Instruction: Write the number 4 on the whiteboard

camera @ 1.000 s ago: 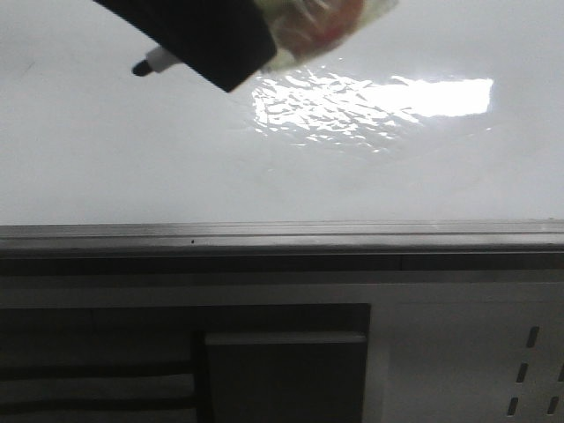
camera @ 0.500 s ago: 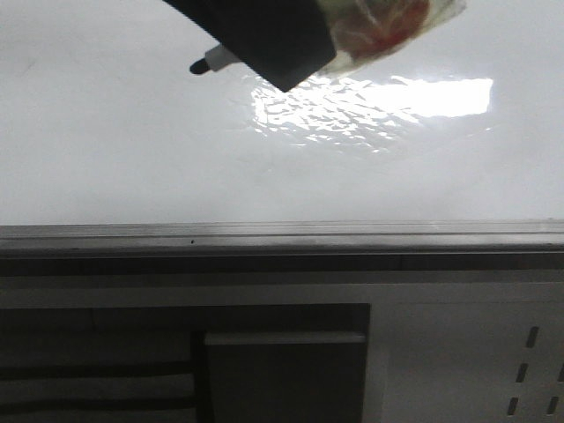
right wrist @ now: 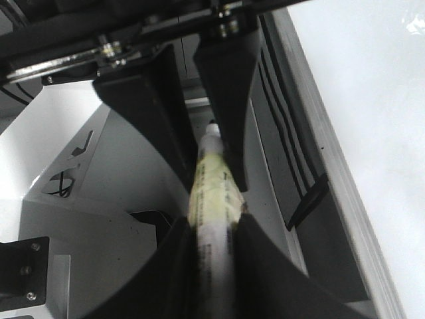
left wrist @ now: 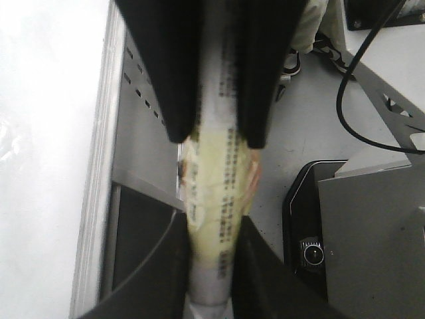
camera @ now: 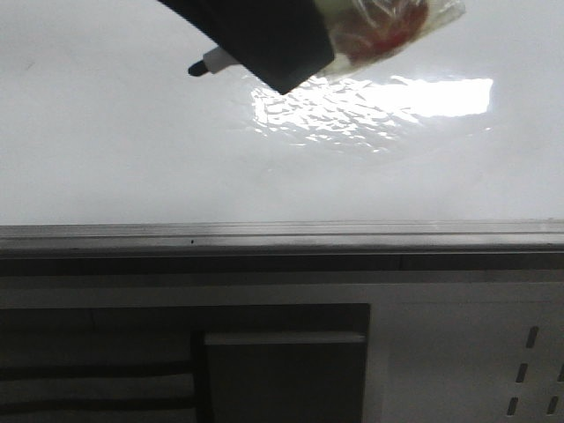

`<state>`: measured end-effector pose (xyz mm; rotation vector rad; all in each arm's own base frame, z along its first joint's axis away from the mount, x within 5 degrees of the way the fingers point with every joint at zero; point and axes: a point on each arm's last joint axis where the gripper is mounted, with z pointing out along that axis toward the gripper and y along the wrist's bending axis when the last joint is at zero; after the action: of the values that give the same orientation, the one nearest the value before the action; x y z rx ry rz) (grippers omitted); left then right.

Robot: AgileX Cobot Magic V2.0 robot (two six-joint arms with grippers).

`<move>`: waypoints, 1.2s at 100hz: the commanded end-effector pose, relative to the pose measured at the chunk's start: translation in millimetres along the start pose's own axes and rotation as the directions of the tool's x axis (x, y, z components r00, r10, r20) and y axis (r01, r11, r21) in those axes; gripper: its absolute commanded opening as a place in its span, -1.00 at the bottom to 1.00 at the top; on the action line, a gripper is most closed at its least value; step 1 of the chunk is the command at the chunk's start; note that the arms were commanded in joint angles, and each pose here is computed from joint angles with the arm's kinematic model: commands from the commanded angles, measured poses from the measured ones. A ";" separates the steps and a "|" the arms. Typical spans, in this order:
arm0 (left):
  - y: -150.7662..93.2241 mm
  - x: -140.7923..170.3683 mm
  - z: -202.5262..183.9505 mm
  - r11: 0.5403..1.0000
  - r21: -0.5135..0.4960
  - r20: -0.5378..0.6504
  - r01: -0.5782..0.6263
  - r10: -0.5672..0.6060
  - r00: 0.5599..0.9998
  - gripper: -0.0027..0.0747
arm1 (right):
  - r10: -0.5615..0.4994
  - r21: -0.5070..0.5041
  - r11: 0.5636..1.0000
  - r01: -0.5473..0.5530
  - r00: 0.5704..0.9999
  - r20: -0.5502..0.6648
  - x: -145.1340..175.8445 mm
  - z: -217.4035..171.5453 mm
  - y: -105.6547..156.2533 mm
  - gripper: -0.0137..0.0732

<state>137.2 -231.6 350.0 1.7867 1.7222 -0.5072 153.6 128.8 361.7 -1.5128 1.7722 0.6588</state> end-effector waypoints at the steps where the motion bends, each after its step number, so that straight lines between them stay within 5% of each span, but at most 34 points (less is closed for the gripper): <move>1: 0.0 -13.7 -14.1 0.999 -0.040 0.091 -0.004 0.008 0.996 -0.96 | -0.011 0.006 1.000 0.011 0.997 0.071 -12.6 -7.3 2.5 -0.57; 30: 2.8 -14.9 -15.5 0.998 -0.067 0.096 -0.015 0.021 0.995 -0.19 | -0.017 0.008 1.000 0.017 0.998 0.064 -11.9 -7.7 2.9 -0.60; 51: 13.6 -7.8 -44.3 0.984 -0.159 0.139 0.075 -0.053 0.989 -0.20 | -0.050 0.090 0.995 0.046 0.998 0.037 -10.7 -21.8 9.9 -0.60; 67: 15.3 3.6 -84.7 0.950 -0.243 0.217 0.194 -0.141 0.966 -0.20 | -0.001 0.264 0.965 -0.002 1.000 0.011 -7.1 -43.0 14.9 -0.60; 87: 3.5 35.0 -120.9 0.877 -0.338 0.296 0.342 -0.246 0.923 -0.20 | 0.214 0.451 0.861 -0.237 0.971 0.103 -1.1 -67.3 18.8 -0.60; 120: -22.6 99.7 -114.2 0.713 -0.420 0.438 0.561 -0.382 0.814 -0.20 | 0.321 0.472 0.784 -0.402 0.915 0.245 28.3 -40.7 10.9 -0.60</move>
<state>108.5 -85.7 364.7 0.9352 1.9289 -0.4000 126.1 81.0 356.9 -0.8776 2.0404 0.3772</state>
